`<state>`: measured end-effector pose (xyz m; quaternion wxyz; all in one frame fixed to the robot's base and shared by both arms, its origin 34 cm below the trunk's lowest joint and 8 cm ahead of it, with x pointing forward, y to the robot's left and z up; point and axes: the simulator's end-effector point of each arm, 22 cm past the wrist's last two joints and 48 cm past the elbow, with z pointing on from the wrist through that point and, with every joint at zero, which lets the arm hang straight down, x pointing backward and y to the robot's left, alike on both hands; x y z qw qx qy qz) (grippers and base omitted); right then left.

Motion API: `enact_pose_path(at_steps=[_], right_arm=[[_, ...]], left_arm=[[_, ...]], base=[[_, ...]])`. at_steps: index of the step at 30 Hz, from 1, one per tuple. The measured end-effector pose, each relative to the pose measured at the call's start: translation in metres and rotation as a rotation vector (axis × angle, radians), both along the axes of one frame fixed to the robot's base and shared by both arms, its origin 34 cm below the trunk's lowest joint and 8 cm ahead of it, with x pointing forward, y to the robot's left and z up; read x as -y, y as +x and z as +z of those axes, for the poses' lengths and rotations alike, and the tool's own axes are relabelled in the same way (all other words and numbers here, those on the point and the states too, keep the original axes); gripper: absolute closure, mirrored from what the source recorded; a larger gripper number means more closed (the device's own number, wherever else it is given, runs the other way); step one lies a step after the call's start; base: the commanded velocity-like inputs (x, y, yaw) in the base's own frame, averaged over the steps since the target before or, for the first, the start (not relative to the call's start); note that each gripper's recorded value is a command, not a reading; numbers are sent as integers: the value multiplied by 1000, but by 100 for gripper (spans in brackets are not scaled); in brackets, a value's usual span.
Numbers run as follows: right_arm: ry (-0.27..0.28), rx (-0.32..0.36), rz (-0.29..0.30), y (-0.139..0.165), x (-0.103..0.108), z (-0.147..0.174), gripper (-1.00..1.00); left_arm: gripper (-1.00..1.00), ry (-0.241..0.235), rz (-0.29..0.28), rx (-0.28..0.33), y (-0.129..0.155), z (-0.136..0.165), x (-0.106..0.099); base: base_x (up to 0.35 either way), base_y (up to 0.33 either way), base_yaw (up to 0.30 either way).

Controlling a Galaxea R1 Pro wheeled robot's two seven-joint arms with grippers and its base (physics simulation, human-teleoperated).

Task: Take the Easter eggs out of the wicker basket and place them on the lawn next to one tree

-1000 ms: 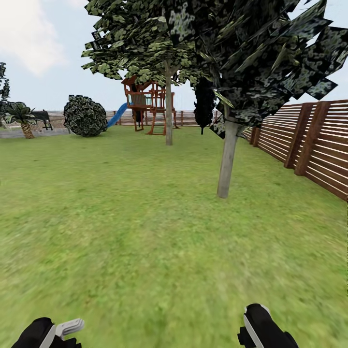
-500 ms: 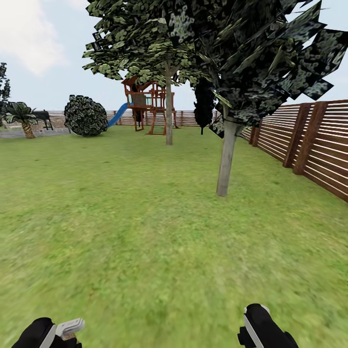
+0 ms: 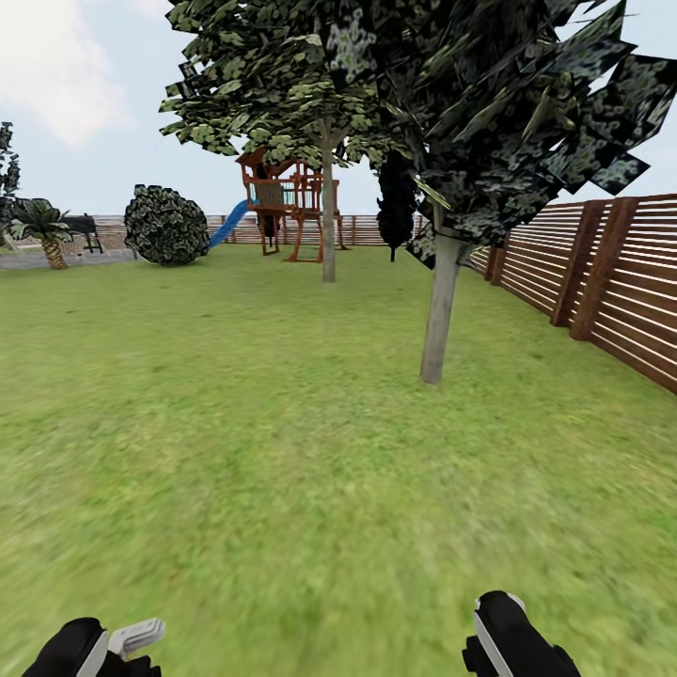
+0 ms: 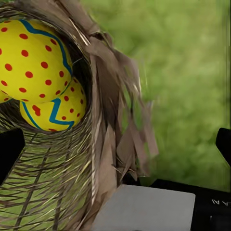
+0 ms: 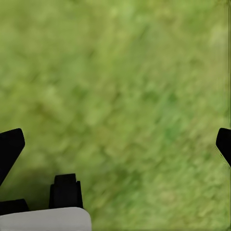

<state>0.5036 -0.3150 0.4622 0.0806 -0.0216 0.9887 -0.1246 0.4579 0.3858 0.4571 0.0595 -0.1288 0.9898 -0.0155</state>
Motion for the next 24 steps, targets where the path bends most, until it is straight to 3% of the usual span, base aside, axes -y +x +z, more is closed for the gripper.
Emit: enact_pose_path(at_steps=[24], right_arm=[[1,1,0,-6,0,-34,-100]], left_arm=[[-100,-3,3,3,-5,-33,0]], base=[[6,-5,0]])
